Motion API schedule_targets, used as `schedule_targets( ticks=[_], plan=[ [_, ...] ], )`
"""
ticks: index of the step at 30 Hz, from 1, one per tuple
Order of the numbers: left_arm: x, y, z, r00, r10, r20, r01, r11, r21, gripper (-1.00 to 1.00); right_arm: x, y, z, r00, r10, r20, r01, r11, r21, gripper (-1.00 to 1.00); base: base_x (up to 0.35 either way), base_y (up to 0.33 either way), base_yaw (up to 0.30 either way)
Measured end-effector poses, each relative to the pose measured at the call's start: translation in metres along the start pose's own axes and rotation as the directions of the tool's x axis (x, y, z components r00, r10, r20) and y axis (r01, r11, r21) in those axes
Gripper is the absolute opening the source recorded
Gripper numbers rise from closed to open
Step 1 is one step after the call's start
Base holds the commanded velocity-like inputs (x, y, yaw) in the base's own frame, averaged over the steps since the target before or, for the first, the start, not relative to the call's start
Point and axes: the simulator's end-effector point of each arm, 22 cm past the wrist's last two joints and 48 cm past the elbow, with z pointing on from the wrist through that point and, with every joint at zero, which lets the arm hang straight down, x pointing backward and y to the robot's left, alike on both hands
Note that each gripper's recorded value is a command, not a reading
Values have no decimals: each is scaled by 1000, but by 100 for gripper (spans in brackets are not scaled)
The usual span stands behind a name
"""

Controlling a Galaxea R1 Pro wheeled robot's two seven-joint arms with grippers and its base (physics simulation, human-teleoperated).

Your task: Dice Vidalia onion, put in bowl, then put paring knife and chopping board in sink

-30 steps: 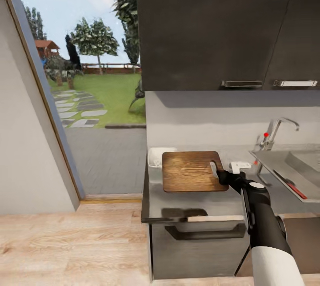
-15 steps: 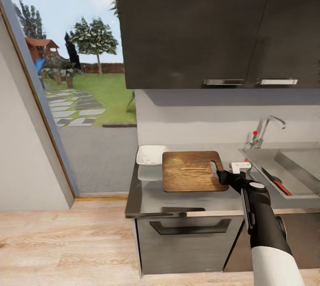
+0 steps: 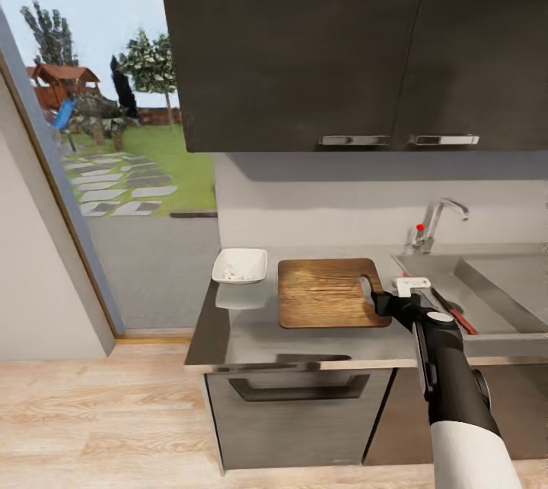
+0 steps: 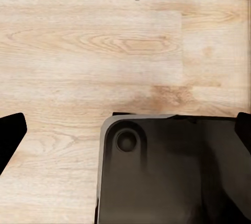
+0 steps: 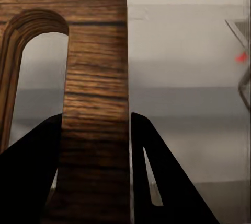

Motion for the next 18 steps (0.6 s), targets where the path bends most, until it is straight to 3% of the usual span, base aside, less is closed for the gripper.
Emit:
schedule_targets(
  ticks=[18],
  plan=[
    [0,0,0,1000,0,0,0,1000,0,100,0,3,0,1000,2,0,-2,1000,-4,-100,77,-243,0]
  ],
)
